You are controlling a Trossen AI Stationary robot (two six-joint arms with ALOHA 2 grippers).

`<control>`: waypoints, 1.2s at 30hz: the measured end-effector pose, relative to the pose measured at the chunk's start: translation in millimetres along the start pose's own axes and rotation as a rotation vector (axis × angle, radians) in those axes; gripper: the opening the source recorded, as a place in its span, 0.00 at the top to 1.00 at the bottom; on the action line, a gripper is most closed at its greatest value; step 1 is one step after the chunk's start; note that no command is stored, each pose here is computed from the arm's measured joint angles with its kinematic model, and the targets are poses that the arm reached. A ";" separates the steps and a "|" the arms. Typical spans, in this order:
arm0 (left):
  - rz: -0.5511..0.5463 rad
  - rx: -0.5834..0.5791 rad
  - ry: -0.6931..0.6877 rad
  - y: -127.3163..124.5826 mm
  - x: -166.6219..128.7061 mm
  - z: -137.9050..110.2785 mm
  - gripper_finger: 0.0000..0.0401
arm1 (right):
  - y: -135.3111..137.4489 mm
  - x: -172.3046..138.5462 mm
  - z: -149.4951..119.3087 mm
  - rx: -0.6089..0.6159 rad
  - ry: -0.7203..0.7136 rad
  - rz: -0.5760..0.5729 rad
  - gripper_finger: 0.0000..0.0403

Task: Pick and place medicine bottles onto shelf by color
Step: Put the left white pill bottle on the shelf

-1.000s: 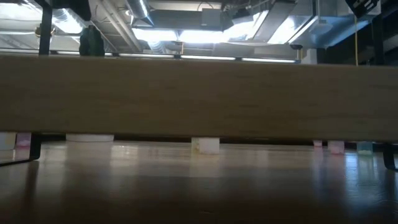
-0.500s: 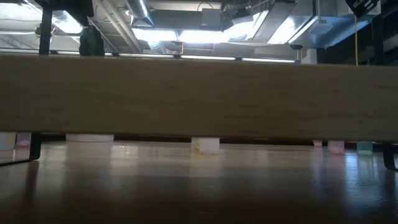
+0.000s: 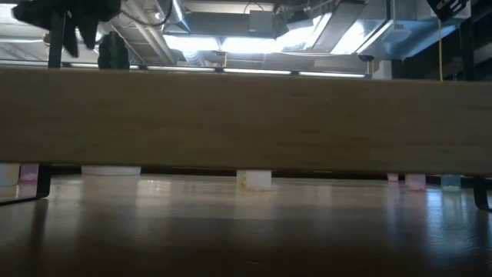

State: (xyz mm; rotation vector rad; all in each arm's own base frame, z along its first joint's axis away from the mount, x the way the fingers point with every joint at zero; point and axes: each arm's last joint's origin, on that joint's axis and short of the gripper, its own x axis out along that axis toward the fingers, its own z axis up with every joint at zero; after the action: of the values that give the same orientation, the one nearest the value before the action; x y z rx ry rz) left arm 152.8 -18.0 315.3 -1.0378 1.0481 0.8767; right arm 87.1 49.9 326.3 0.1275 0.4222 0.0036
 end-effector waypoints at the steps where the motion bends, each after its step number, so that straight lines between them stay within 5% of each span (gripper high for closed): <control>1: 0.015 -0.010 0.004 1.3 3.9 -0.8 0.63 | -0.1 -0.1 0.0 0.000 0.000 0.000 0.93; 9: 0.091 -0.012 0.023 8.7 23.1 -4.5 0.63 | 0.0 0.1 -0.1 0.000 0.000 0.000 0.93; 36: 0.101 0.002 0.000 9.5 24.1 -4.0 0.63 | 0.2 0.0 -0.2 0.000 0.004 0.007 0.93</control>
State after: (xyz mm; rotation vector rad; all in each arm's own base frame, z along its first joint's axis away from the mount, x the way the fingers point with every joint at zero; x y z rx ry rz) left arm 149.6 -17.2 289.3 -0.9904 1.1087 0.9572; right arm 87.1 50.2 326.1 0.1294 0.4258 0.0112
